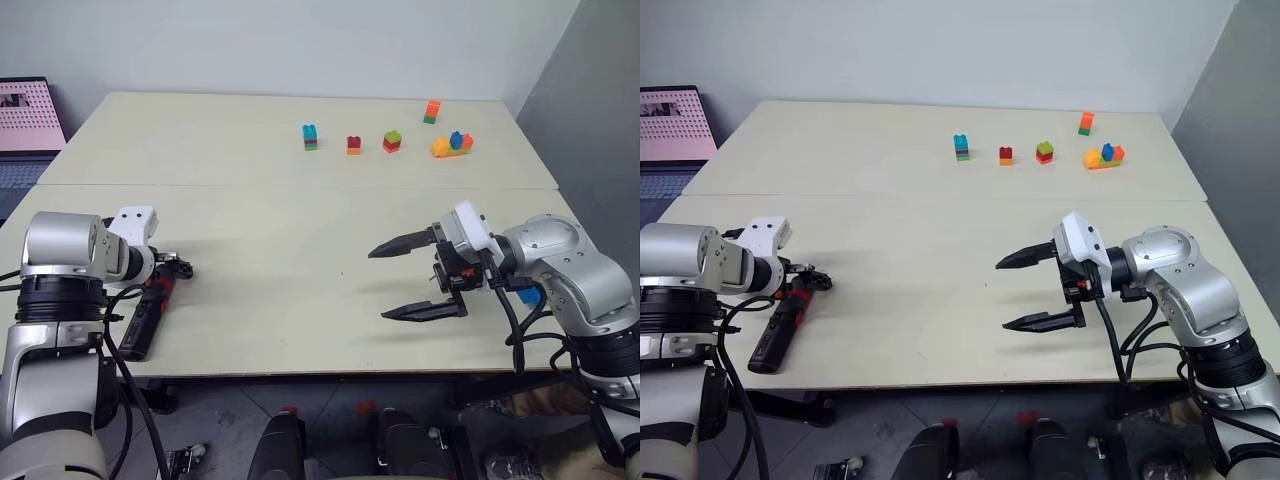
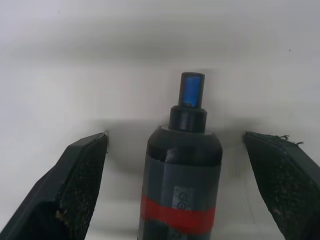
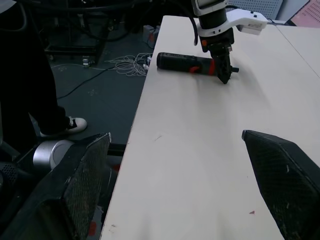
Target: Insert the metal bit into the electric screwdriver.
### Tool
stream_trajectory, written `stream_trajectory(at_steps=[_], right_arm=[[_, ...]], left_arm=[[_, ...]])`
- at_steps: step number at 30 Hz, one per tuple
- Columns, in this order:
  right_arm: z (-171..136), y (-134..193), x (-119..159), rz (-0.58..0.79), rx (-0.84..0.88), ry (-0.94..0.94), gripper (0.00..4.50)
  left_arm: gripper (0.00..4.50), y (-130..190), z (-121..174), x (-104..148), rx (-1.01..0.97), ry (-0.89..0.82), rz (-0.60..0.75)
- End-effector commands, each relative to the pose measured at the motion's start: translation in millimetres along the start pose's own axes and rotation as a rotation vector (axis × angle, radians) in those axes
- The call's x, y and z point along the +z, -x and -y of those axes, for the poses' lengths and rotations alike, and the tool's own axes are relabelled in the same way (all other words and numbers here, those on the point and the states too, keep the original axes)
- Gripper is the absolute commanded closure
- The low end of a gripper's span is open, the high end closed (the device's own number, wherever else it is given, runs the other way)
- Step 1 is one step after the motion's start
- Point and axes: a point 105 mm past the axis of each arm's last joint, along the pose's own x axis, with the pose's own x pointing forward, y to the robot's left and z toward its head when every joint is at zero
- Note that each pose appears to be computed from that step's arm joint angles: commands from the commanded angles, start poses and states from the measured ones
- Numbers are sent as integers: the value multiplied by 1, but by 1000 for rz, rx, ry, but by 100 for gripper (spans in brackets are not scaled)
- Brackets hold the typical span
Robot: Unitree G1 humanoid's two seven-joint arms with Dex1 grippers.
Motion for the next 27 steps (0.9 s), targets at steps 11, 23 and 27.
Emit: stream_trajectory(at_steps=[11,23,27], right_arm=[[1,6,19,-10,-3,78,0],[4,13,17,-29,-33,82,0],[8,25,19,-47,-86,81,0]], left_arm=[[211,7,-2,-4,-10,26,-18],[283,12,4,2,-36,-8,12],[283,28,41,37,-116,-187,185]])
